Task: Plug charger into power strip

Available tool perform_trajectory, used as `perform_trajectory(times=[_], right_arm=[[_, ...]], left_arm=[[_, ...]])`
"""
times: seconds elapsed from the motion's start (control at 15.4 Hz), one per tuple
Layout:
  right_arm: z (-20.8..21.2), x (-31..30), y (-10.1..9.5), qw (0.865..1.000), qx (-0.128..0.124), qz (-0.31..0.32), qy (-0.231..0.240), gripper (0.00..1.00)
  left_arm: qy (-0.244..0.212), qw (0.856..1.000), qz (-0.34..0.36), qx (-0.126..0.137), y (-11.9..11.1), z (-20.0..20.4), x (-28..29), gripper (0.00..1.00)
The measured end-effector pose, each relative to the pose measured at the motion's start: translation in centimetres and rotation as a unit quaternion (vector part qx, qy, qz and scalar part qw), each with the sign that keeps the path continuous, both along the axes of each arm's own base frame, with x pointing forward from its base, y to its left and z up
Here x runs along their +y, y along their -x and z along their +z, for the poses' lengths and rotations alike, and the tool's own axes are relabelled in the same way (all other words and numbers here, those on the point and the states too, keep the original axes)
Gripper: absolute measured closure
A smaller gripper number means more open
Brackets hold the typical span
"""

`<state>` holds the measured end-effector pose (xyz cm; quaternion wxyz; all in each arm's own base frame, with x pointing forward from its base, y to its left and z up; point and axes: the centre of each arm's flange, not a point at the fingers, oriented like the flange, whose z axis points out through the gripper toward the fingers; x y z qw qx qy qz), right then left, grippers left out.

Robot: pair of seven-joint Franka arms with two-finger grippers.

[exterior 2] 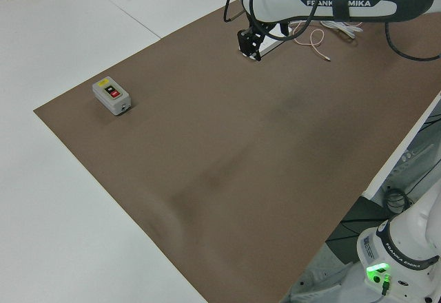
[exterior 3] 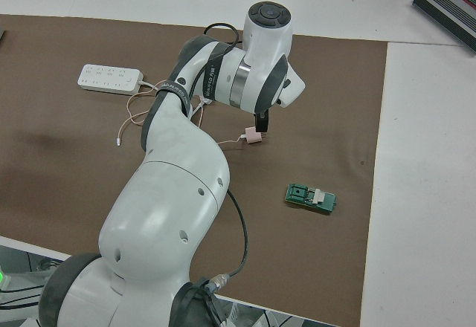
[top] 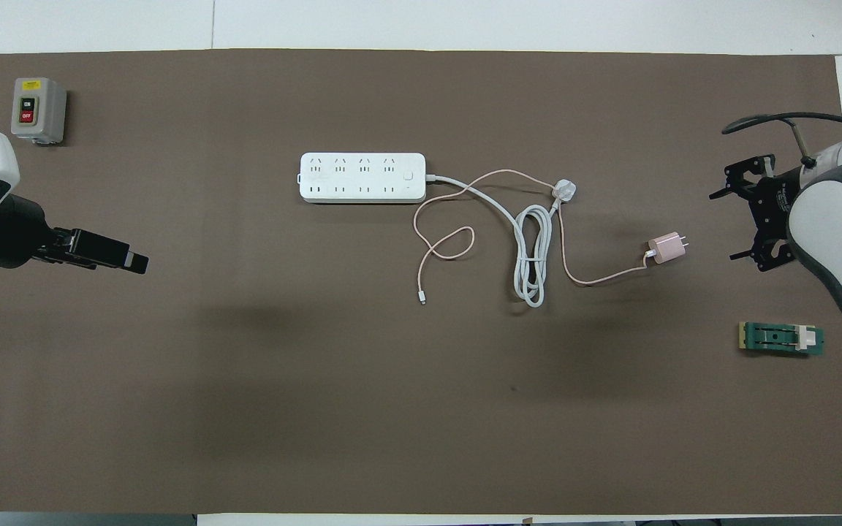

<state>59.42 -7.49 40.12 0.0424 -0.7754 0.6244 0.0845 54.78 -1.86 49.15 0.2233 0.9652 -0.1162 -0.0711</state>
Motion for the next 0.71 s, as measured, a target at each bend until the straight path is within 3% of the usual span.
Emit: perform_trajectory(times=[0.19, 0.45, 0.71], right_arm=[[-2.4, -0.2, -0.7, 1.000, -0.005, 0.002, -0.019, 0.00], [-4.9, -0.4, -1.2, 0.999, -0.007, 0.038, -0.030, 0.00], [-5.1, -0.3, -1.5, 0.997, -0.022, 0.055, -0.044, 0.00]], left_arm=[[0.067, 0.998, 0.006, 0.016, -1.1, -3.6, 0.6, 0.00], [0.121, 0.991, 0.033, 0.052, -2.4, -8.7, 0.4, 0.00], [0.211, 0.972, 0.077, 0.075, -3.6, -12.7, -0.2, 0.00]])
